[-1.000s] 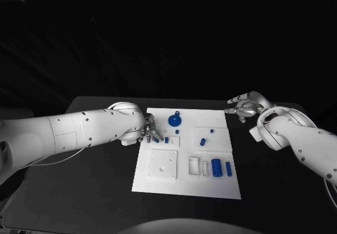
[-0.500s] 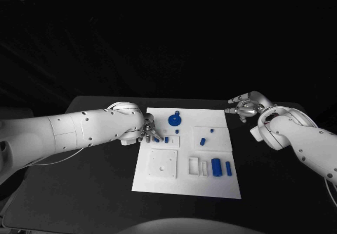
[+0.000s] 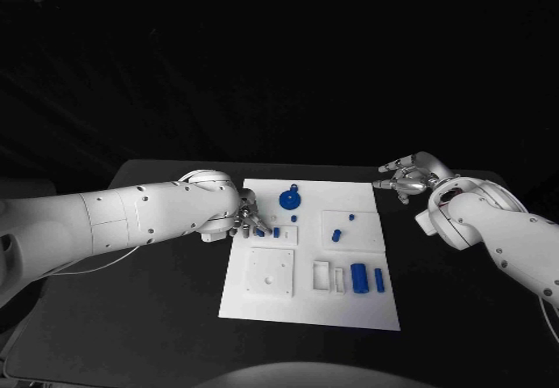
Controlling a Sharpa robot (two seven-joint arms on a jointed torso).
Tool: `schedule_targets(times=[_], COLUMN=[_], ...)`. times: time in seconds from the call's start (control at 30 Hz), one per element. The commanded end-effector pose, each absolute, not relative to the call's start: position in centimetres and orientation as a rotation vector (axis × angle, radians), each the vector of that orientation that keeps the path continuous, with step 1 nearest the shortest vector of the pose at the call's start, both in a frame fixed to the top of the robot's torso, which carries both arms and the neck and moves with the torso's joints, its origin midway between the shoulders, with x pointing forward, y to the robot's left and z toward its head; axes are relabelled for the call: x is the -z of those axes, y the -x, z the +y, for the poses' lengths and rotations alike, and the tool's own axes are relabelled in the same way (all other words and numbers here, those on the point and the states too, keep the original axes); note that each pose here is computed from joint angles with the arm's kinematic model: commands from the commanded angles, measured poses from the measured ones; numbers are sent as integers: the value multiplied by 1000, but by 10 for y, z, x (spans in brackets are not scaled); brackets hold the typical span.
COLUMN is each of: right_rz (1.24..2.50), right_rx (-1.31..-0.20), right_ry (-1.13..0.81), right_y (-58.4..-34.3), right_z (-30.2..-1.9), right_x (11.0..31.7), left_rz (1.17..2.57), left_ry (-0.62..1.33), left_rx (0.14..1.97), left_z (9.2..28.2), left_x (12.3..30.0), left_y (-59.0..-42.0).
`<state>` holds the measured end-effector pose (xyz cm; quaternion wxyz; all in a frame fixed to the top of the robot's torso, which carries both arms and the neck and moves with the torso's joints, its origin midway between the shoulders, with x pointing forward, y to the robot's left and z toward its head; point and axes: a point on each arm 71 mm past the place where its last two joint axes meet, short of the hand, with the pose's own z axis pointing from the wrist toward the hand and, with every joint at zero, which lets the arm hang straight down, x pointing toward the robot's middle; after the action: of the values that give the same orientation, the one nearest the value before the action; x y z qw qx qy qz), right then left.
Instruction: Assemble the parts on the task board
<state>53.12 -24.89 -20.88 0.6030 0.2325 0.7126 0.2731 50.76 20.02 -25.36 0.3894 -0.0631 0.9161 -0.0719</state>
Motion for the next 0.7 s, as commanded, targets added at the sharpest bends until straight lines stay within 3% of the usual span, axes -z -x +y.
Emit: schedule_targets(times=[0.03, 0.7], right_rz=[1657, 1662], right_rx=[-638, -635], right_ry=[-527, -529], right_y=[-531, -531], right_z=[-248, -249], right_x=[209, 211], left_rz=[2381, 2396], left_ry=[140, 146], left_rx=[136, 116], left_z=[201, 209], left_x=[266, 267], left_y=[-501, -503])
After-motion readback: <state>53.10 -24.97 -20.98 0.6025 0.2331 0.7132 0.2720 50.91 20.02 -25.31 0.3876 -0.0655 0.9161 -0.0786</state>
